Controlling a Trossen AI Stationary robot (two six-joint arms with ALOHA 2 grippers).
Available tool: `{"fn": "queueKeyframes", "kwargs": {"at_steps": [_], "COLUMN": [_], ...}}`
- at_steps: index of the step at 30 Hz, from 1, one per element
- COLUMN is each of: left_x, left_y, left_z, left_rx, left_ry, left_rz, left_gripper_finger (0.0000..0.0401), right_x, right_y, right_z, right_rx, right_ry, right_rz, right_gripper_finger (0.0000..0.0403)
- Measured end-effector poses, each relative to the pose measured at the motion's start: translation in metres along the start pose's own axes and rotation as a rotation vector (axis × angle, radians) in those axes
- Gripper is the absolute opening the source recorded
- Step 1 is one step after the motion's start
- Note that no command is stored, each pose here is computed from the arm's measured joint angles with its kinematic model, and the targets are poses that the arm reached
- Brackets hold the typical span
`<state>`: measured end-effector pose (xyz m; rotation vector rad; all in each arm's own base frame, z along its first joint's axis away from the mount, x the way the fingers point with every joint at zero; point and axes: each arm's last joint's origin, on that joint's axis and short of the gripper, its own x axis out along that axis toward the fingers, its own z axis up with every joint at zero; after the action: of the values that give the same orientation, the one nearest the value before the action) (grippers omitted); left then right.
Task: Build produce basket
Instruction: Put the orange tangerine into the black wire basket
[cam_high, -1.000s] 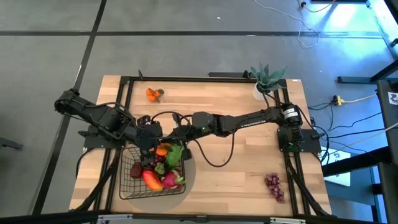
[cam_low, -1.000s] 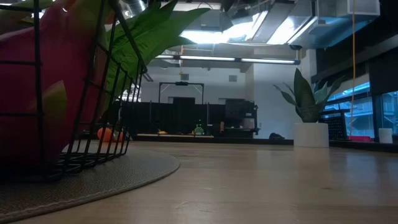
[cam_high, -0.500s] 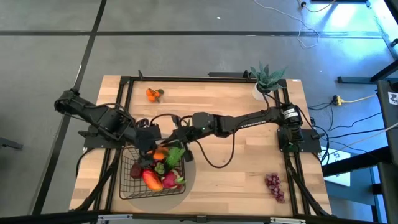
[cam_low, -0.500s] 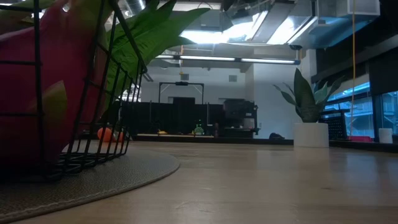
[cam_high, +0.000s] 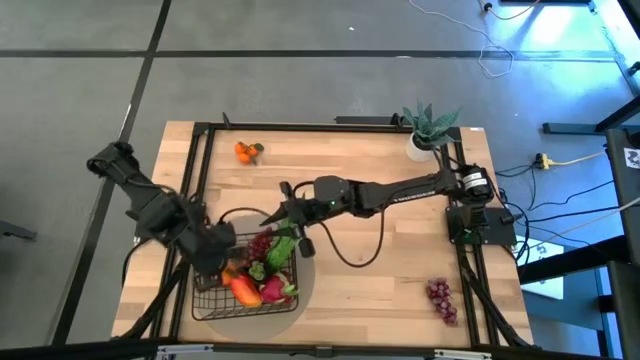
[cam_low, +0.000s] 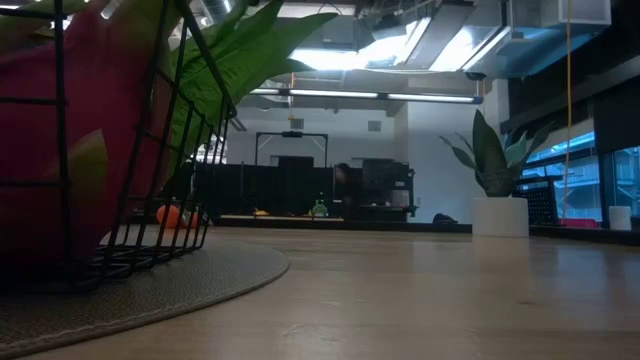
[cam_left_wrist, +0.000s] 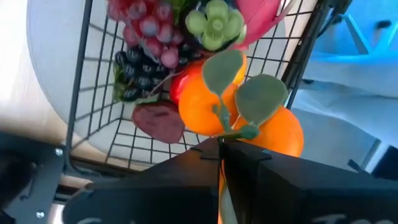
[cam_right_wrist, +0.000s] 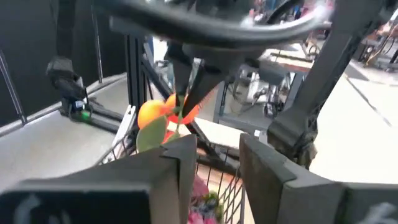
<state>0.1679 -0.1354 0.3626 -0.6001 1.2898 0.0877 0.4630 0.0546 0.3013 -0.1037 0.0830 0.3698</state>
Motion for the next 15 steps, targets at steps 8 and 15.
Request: {"fn": "queueKeyframes", "kwargs": {"at_steps": [8, 15], "left_x": [0.023, 0.064], "left_y": [-0.009, -0.007], "left_z": [-0.028, -0.043], "left_rx": [-0.066, -0.101], "left_ry": [-0.067, -0.067], "left_rz": [0.064, 0.041], "left_gripper_finger": [0.0, 0.0], "right_x": [-0.006, -0.015], "right_y": [0.001, 0.001], "right_z": [0.01, 0.024], "right_rx": [-0.03, -0.062], "right_ry": [-0.018, -0.042], "right_rz": [-0.002, -0.006], "right_gripper_finger": [0.0113, 0.0113]}}
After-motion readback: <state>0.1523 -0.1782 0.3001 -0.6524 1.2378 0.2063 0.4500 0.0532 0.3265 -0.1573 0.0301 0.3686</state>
